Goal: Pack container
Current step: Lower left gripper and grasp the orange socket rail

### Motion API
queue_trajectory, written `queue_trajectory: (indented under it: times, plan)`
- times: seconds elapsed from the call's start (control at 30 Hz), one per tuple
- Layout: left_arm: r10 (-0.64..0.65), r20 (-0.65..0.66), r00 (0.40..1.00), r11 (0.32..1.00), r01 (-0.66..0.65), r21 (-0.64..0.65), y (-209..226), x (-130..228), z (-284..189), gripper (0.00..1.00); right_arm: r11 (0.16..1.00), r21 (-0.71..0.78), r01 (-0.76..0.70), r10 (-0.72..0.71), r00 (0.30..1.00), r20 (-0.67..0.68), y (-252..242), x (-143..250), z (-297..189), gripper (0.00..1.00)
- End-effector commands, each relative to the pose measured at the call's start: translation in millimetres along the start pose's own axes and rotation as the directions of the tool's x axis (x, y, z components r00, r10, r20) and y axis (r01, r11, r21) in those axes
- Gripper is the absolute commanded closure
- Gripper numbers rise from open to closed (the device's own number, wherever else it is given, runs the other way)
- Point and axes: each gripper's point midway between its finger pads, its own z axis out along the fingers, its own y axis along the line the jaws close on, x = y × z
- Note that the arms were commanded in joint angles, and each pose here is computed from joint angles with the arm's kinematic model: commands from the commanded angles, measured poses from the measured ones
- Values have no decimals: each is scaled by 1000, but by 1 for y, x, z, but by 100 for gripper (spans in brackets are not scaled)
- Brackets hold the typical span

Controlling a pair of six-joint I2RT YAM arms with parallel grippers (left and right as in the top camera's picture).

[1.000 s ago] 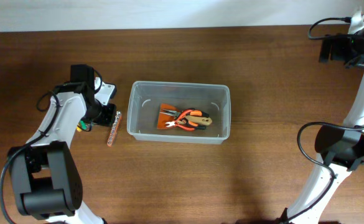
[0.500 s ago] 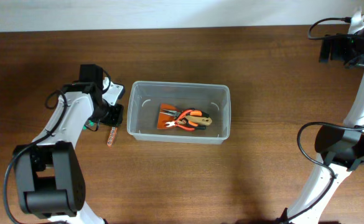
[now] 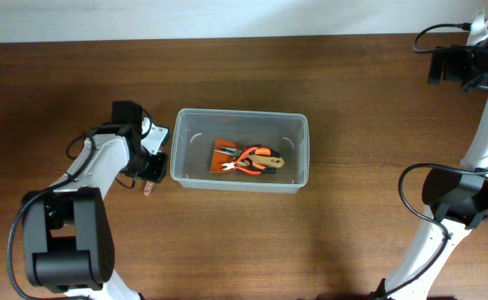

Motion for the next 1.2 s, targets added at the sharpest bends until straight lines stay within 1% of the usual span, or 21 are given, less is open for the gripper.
queue_trajectory:
  times: [0.0,0.13,0.37,0.5,0.57,0.67,0.7,0.8,0.87,0.97,1.0,1.07,1.17]
  plan:
    - [2,-28,1000,1000,-1,12,-2,13,14,57,1000,-7,-11,11,1000,28,0,-1,-13,1]
    - [-23,-21,1000,1000,22,-14,2,15,19,57,1000,-7,-11,11,1000,28,1,-1,-13,1]
    - [-20,3,1000,999,20,-25,4,10,20,57,1000,-7,-11,11,1000,28,0,-1,-13,1]
    - [-19,6,1000,997,19,-70,12,9,20,60,1000,-7,-11,11,1000,28,0,-1,-13,1]
    - [-19,2,1000,995,19,-100,17,9,19,64,1000,-7,-11,11,1000,28,1,-1,-13,1]
    - [-18,6,1000,994,19,-111,20,8,19,83,1000,-7,-11,11,1000,28,1,-1,-13,1]
    - [-18,9,1000,994,19,-112,20,7,19,85,1000,-7,-11,11,1000,28,0,-1,-13,1]
    - [-17,16,1000,993,19,-114,20,5,19,85,1000,-7,-11,11,1000,28,1,-1,-13,1]
    - [-17,20,1000,993,19,-115,20,4,19,91,1000,-7,-11,11,1000,28,1,-1,-13,1]
    - [-16,27,1000,993,19,-116,21,2,17,94,1000,-7,-11,11,1000,28,0,-1,-13,1]
    - [-15,33,999,993,19,-118,22,-1,16,94,1000,-6,-11,11,1000,28,0,-1,-13,1]
    - [-15,43,999,992,20,-121,23,-8,10,98,1000,-7,-11,11,1000,28,0,-1,-13,1]
    - [-10,74,997,991,20,-131,27,-26,-8,98,1000,-7,-11,11,1000,28,0,-1,-13,1]
